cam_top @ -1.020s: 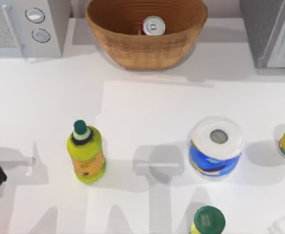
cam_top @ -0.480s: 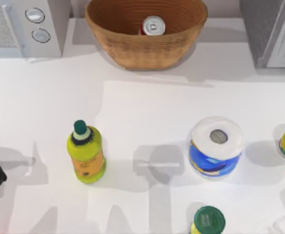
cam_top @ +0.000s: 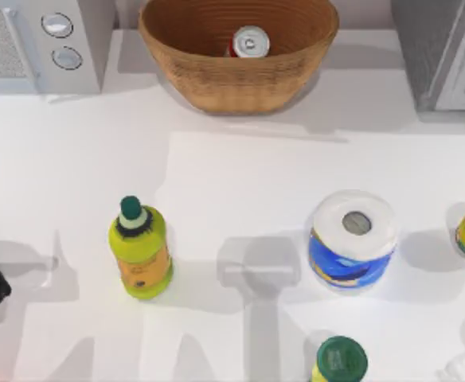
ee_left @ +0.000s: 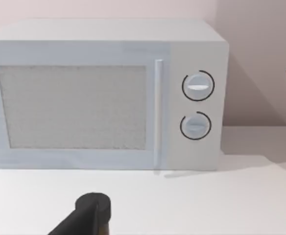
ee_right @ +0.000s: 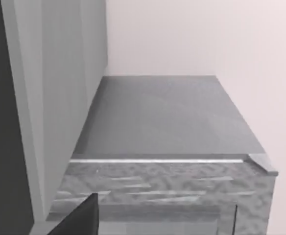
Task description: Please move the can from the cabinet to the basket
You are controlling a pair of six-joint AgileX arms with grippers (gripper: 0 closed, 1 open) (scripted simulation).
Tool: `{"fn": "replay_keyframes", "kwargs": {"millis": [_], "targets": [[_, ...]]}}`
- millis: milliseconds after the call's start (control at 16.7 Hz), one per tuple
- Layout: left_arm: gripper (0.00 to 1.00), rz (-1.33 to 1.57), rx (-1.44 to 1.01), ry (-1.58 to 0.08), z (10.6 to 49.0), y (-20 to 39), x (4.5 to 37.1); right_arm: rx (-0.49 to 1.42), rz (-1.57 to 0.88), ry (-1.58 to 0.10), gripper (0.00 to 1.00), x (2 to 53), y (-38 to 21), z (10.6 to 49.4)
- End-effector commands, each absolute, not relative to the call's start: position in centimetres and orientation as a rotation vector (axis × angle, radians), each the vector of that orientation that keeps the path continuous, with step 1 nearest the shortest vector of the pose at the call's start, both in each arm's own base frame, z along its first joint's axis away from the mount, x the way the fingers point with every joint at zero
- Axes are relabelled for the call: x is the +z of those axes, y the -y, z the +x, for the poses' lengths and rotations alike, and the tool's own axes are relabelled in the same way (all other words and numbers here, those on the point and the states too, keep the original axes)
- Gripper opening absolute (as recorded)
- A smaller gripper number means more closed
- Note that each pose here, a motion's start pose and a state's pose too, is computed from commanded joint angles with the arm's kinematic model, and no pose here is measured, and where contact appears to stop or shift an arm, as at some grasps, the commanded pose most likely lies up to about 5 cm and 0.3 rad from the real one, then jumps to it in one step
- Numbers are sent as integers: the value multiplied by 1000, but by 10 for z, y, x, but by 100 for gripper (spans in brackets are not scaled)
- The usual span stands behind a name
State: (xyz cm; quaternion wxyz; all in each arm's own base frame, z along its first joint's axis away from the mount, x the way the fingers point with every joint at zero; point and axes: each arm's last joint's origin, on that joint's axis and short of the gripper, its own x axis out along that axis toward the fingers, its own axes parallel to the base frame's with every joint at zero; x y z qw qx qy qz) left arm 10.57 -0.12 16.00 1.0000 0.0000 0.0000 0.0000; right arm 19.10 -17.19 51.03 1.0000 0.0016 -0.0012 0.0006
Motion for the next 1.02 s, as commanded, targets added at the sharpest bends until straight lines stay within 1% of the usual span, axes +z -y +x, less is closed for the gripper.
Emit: {"fn": "replay_keyframes", "kwargs": {"millis": [300,480,720,1020], "targets": [[100,0,0,0,106,1,160,0,7,4,100,511,105,236],[100,0,0,0,106,1,160,0,8,2,100,511,52,252],[100,0,0,0,106,1,160,-1,6,-1,100,511,-17,253],[100,0,0,0,106,1,160,-1,2,-2,100,510,-79,235]]}}
